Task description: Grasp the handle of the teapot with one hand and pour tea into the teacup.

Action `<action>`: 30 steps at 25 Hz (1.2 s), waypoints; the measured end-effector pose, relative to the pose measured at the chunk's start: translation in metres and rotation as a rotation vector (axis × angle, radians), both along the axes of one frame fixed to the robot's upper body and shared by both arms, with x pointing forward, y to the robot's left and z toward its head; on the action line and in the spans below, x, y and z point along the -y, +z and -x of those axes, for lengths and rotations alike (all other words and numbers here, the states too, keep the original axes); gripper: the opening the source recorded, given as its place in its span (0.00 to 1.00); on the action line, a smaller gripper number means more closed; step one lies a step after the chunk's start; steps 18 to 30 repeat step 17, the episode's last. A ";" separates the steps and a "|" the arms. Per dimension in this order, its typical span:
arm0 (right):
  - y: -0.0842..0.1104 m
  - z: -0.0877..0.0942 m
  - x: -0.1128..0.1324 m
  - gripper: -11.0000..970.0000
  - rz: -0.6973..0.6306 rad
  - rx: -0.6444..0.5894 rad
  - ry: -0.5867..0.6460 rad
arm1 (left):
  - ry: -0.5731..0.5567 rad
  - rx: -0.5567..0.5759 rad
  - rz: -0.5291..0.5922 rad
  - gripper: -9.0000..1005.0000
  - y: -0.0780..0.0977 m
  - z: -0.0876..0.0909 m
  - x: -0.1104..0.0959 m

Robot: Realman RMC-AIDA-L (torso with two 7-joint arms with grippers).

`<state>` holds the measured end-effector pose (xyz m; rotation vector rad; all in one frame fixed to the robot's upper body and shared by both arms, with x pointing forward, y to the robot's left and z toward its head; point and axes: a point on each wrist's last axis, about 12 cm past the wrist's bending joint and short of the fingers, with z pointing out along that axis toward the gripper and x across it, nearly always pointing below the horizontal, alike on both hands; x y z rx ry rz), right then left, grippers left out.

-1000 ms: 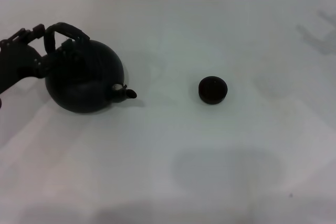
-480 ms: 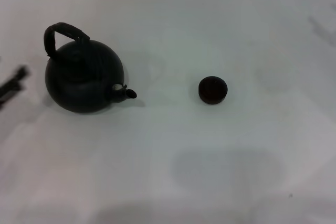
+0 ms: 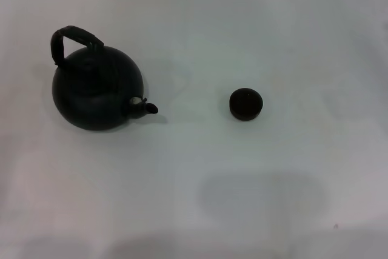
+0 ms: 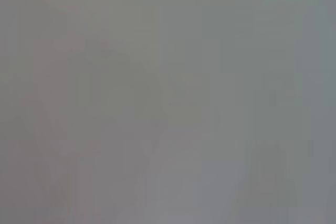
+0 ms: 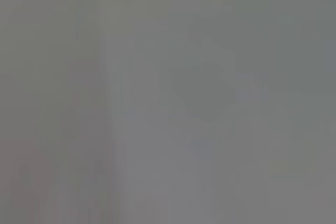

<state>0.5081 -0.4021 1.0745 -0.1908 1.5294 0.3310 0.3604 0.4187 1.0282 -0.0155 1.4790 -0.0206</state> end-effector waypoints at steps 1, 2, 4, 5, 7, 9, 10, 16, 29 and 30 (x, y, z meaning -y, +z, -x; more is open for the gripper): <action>-0.008 0.007 -0.003 0.89 -0.014 0.019 -0.021 | 0.027 0.010 0.010 0.79 0.000 0.000 -0.002; -0.008 0.007 -0.003 0.89 -0.014 0.019 -0.021 | 0.045 0.016 0.020 0.79 -0.001 0.000 -0.003; -0.019 0.020 -0.011 0.89 -0.037 0.073 -0.072 | 0.075 0.029 0.034 0.79 -0.001 0.000 -0.005; -0.026 0.026 -0.016 0.89 -0.051 0.090 -0.100 | 0.079 0.036 0.033 0.79 0.000 0.000 -0.005; -0.037 0.037 -0.027 0.89 -0.055 0.106 -0.147 | 0.087 0.059 0.033 0.79 0.003 -0.004 -0.007; -0.046 0.044 -0.036 0.89 -0.052 0.091 -0.157 | 0.089 0.076 0.035 0.79 0.005 -0.008 -0.008; -0.049 0.046 -0.040 0.89 -0.056 0.081 -0.155 | 0.087 0.085 0.034 0.79 0.007 -0.011 -0.009; -0.063 0.060 -0.055 0.89 -0.019 0.037 -0.155 | 0.079 0.116 0.018 0.79 0.014 -0.021 -0.011; -0.065 0.061 -0.056 0.89 0.005 0.033 -0.159 | 0.078 0.117 0.017 0.79 0.014 -0.022 -0.010; -0.065 0.061 -0.056 0.89 0.005 0.033 -0.159 | 0.078 0.117 0.017 0.79 0.014 -0.022 -0.010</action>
